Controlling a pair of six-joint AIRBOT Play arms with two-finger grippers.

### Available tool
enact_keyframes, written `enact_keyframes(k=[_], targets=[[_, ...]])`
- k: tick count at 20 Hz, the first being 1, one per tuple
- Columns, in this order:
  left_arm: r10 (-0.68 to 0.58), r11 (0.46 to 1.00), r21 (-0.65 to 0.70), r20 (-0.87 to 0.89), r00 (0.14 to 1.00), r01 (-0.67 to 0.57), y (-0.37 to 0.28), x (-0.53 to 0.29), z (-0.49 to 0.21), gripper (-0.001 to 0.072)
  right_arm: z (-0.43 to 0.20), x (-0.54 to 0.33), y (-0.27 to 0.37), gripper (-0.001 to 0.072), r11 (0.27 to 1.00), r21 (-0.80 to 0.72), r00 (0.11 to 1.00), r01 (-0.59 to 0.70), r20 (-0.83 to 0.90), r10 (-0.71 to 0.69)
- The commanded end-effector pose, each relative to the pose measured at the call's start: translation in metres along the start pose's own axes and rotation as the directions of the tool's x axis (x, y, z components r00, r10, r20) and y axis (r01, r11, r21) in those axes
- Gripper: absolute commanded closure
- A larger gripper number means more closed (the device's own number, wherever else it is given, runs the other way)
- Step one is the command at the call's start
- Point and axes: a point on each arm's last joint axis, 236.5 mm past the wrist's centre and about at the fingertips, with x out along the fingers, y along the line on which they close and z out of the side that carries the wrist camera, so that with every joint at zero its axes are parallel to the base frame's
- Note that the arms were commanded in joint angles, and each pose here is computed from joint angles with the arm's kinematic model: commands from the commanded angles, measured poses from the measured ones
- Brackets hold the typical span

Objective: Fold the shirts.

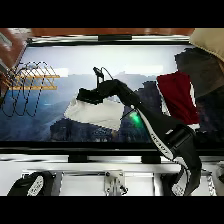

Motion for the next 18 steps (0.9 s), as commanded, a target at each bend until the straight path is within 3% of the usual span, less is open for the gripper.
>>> enact_keyframes(k=[1, 4, 6, 7, 8, 9, 11, 18], targets=[[0.005, 1.0, -0.01, -0.033, 0.999, -0.005, 0.005, 0.007, -0.011, 0.0669, -0.011, -0.052, -0.047, 0.0161, 0.982, -0.08, 0.975, 0.168, -0.132, -0.178], [0.005, 1.0, -0.005, -0.029, 1.0, -0.006, 0.006, 0.009, -0.01, 0.0669, -0.031, -0.133, -0.136, 0.0161, 0.875, -0.175, 0.828, 0.452, -0.282, -0.484], [0.005, 1.0, -0.004, -0.029, 1.0, -0.006, 0.006, 0.009, -0.01, 0.0669, -0.055, -0.182, -0.19, 0.016, 0.81, -0.145, 0.72, 0.568, -0.39, -0.575], [0.005, 1.0, -0.004, -0.029, 1.0, -0.006, 0.006, 0.009, -0.01, 0.0669, -0.066, -0.192, -0.205, 0.0159, 0.816, -0.09, 0.721, 0.571, -0.421, -0.55], [0.006, 1.0, -0.005, -0.029, 1.0, -0.006, 0.006, 0.009, -0.01, 0.0669, -0.077, -0.193, -0.214, 0.007, 0.837, -0.012, 0.746, 0.546, -0.447, -0.493], [0.006, 1.0, -0.005, -0.03, 1.0, -0.006, 0.006, 0.009, -0.01, 0.0669, -0.084, -0.185, -0.214, 0.0025, 0.868, 0.083, 0.793, 0.49, -0.455, -0.405], [0.007, 1.0, -0.008, -0.038, 0.999, -0.007, 0.007, 0.012, -0.012, 0.0669, -0.08, -0.156, -0.203, 0.0025, 0.914, 0.214, 0.893, 0.344, -0.377, -0.247], [0.008, 1.0, 0.003, -0.069, 0.998, -0.008, 0.011, 0.022, -0.016, 0.0668, -0.063, -0.076, -0.182, 0.0026, 0.94, 0.241, 0.959, 0.243, -0.204, -0.195]])
